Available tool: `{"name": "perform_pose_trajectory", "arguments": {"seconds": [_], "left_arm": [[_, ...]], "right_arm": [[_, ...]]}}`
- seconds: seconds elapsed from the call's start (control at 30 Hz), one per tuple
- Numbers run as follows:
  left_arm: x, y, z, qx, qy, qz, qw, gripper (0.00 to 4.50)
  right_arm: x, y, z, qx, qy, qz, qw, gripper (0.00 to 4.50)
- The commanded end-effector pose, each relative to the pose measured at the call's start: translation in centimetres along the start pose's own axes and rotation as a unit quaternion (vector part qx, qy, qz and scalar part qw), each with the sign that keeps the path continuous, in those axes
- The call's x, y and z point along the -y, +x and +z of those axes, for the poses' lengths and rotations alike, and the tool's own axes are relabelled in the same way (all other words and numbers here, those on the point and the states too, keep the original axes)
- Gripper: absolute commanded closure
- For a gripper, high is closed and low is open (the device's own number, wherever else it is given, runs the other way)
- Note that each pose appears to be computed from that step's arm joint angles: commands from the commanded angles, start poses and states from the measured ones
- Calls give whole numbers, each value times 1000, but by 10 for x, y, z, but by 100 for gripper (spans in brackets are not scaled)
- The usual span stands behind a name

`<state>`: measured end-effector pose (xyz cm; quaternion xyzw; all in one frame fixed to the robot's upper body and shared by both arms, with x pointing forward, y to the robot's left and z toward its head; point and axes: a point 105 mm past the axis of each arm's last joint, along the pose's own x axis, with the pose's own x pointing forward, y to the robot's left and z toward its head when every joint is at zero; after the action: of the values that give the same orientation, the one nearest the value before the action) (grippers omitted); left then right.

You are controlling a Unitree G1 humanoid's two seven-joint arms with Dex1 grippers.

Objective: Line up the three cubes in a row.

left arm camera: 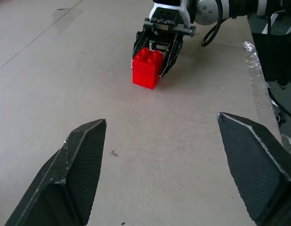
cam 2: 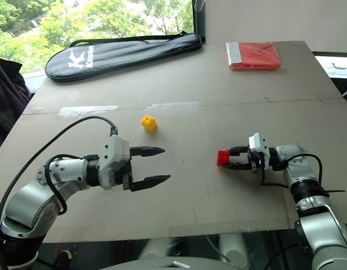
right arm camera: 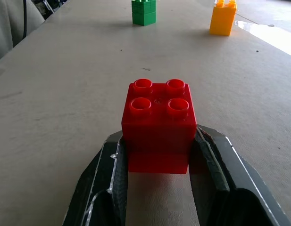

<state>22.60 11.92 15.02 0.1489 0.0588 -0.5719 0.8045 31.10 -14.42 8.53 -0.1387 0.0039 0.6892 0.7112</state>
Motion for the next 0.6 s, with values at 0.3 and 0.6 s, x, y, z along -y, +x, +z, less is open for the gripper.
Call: {"name": "perform_pose_trajectory", "arguments": {"seconds": [0.3, 0.6], "left_arm": [[8, 0, 10, 13, 26, 13, 999, 65], [8, 2, 10, 13, 29, 4, 999, 65]], "right_arm": [[4, -5, 4, -18, -31, 41, 999, 321], [8, -11, -6, -62, -12, 45, 997, 187]]}}
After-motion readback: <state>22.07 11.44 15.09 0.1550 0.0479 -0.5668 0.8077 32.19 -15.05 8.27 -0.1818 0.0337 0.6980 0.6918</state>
